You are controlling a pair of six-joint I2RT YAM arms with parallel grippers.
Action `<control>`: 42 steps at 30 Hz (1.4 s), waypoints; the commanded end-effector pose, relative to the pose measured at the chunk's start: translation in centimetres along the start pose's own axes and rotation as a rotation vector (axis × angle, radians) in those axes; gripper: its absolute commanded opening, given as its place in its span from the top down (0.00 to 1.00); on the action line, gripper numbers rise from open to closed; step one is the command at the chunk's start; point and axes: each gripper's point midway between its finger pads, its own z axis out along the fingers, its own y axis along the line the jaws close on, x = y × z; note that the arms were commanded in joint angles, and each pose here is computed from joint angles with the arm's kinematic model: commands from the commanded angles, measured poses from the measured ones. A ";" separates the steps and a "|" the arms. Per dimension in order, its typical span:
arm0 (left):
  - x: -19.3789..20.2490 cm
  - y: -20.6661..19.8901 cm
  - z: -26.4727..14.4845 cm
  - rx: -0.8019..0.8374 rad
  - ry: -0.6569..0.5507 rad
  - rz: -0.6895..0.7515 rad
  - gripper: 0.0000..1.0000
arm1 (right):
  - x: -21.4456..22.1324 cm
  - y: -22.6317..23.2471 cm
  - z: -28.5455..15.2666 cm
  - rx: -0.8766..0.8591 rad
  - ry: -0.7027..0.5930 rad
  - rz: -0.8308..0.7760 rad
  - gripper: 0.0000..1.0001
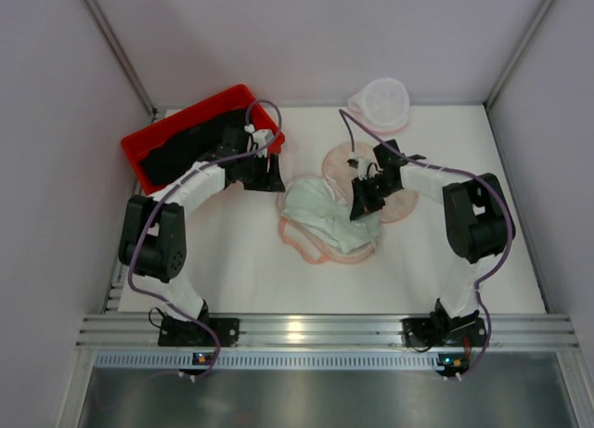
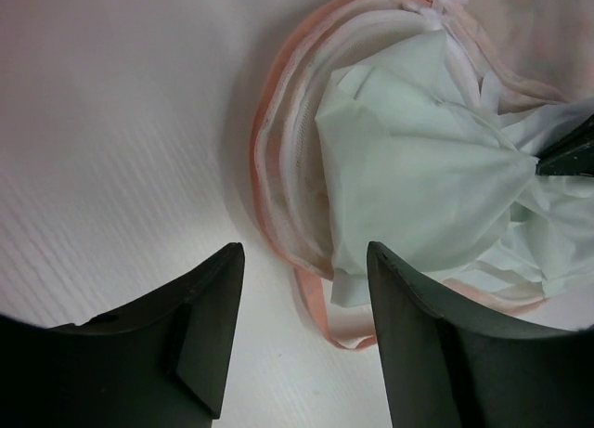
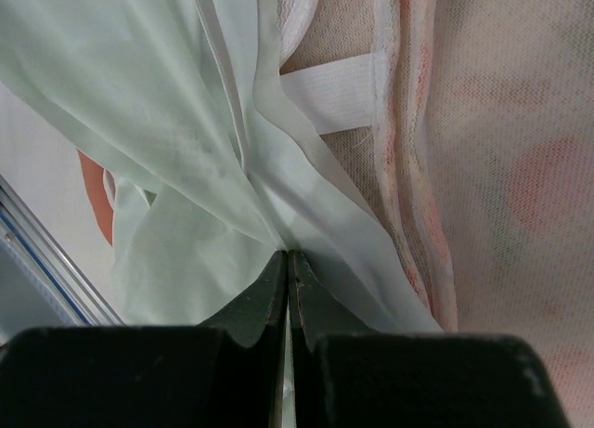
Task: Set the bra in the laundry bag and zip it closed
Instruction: Adjust the bra in the laundry bag.
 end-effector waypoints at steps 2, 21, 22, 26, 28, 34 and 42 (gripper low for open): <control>-2.7 -1.2 1.9 0.007 -0.034 0.082 0.40 | -1.2 1.0 -1.4 -0.019 -0.065 -0.061 1.00; -3.1 -3.0 6.2 0.038 0.013 0.135 0.99 | -1.5 2.0 -1.7 -0.065 -0.085 -0.079 1.00; -3.5 -3.1 6.1 0.041 0.005 0.141 1.00 | -1.5 1.9 -1.7 -0.066 -0.087 -0.079 1.00; -4.9 -4.0 5.8 0.062 -0.025 0.180 1.00 | -1.4 2.1 -1.8 -0.071 -0.094 -0.086 1.00; -4.8 -4.2 6.1 0.064 -0.020 0.189 1.00 | -1.3 2.1 -1.7 -0.072 -0.092 -0.082 1.00; -2.8 -4.1 7.6 0.067 0.035 0.172 1.00 | -1.3 2.1 -1.7 -0.068 -0.092 -0.082 1.00; -2.6 -3.7 7.7 0.038 0.037 0.181 0.77 | -2.3 2.8 -3.5 -0.045 -0.126 -0.110 0.65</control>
